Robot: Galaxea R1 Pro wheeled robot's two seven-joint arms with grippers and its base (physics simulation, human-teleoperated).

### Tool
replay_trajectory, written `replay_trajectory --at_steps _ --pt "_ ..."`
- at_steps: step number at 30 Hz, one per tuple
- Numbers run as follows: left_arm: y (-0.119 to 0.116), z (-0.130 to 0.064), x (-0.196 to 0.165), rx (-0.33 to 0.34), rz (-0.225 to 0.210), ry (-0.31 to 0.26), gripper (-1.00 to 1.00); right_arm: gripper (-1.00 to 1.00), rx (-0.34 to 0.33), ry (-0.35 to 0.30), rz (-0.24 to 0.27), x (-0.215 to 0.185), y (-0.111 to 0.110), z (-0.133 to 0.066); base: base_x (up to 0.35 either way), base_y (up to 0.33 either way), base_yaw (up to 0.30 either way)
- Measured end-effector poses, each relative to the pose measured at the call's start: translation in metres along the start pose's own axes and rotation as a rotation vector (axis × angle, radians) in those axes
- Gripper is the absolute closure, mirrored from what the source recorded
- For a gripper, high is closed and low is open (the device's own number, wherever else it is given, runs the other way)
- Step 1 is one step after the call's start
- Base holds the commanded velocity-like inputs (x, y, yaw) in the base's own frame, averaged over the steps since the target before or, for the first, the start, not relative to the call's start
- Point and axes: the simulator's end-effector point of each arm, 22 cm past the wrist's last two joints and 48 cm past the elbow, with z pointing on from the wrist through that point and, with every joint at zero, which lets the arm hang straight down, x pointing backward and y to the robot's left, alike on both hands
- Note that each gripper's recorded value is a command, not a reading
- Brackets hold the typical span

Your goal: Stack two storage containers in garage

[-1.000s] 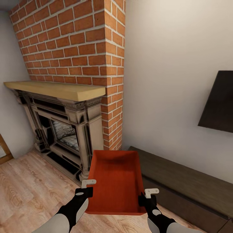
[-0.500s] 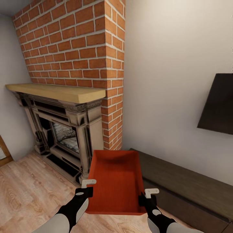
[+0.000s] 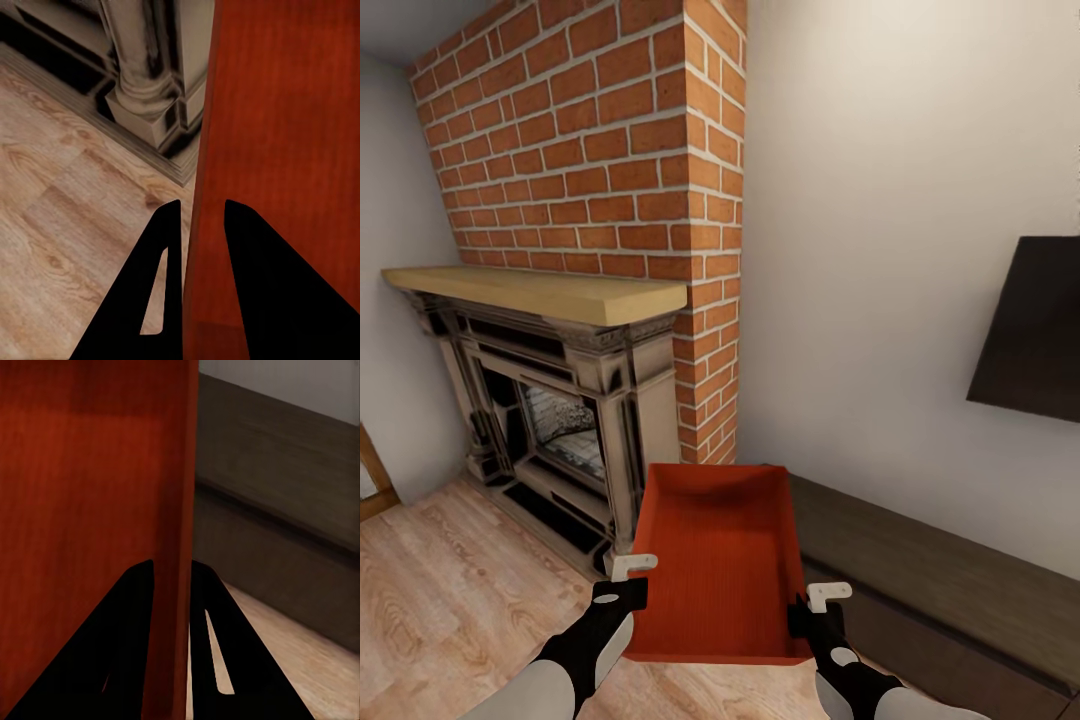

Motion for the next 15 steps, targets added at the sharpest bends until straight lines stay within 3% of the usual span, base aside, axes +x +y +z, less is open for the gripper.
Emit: replay_trajectory --at_steps 15 --pt "0.0001 -0.0004 0.0 0.0 -0.001 0.0 1.0 1.0 0.0 0.0 -0.001 -0.0004 0.0 -0.0002 0.0 0.0 0.0"
